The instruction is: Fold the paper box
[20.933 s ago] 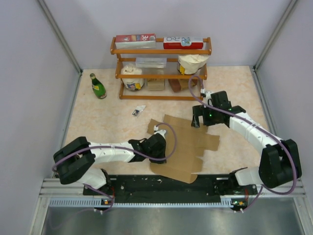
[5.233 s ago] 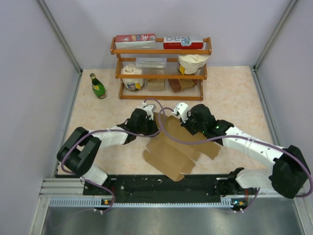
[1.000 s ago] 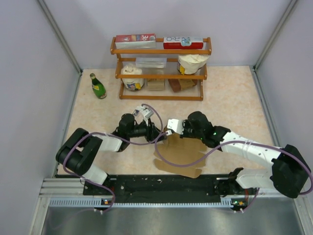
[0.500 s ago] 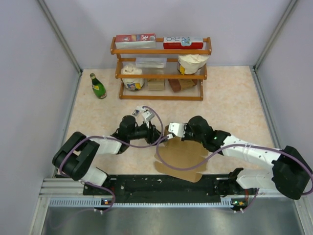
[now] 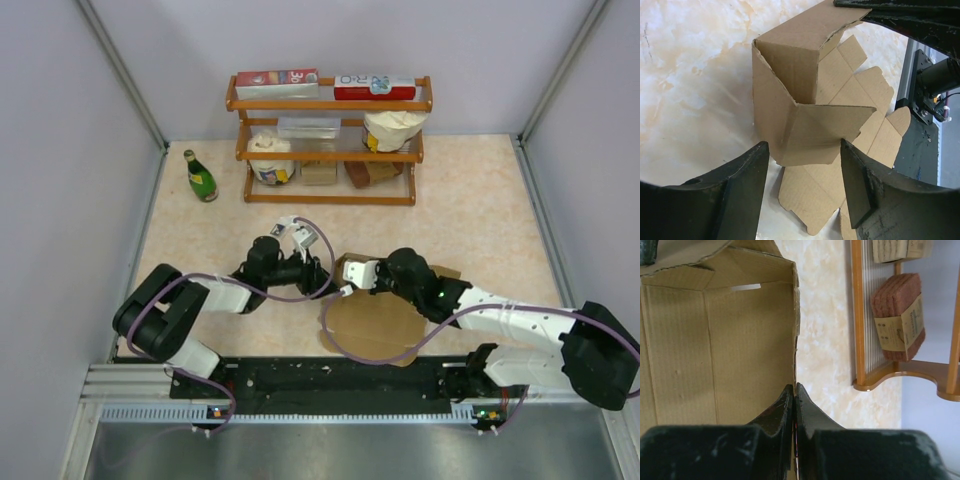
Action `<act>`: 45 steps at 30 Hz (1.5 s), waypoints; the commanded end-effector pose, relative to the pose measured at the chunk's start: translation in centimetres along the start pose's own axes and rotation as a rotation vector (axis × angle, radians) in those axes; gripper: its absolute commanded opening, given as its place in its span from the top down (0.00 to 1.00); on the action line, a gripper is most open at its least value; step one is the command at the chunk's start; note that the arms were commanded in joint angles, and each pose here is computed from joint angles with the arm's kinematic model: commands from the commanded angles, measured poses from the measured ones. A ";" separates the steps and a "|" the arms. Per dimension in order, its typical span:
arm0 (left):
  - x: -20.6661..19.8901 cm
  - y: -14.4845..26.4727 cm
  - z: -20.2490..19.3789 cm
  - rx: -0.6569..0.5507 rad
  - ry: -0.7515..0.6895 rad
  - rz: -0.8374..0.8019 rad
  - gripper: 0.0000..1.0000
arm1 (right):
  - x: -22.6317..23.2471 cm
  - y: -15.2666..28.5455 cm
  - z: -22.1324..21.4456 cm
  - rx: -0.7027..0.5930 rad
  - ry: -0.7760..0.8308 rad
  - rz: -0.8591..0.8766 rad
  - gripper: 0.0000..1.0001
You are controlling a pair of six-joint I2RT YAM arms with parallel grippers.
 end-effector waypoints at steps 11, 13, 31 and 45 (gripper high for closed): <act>-0.3 -1.8 2.8 -0.091 -0.072 0.018 0.36 | -2.8 0.0 0.9 0.022 0.138 -0.290 1.00; -0.1 -2.1 2.9 -0.100 -0.074 0.041 0.36 | -2.8 -0.2 0.8 0.025 0.150 -0.300 1.00; 1.7 -3.0 3.4 -0.161 -0.079 0.230 0.36 | -0.8 -1.0 0.4 0.058 0.201 -0.362 1.00; 1.4 -4.5 2.5 -0.131 -0.118 0.258 0.37 | -0.5 -1.2 0.6 0.055 0.181 -0.367 1.00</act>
Point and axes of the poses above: each gripper's point midway between its finger pads, its own y axis back along the fingers, its own x axis along the line the jaws close on, z = x × y, the point moved 7 cm from there along y, back along the fingers, and after that the axes turned 15 degrees about y, right-handed, at the moved point
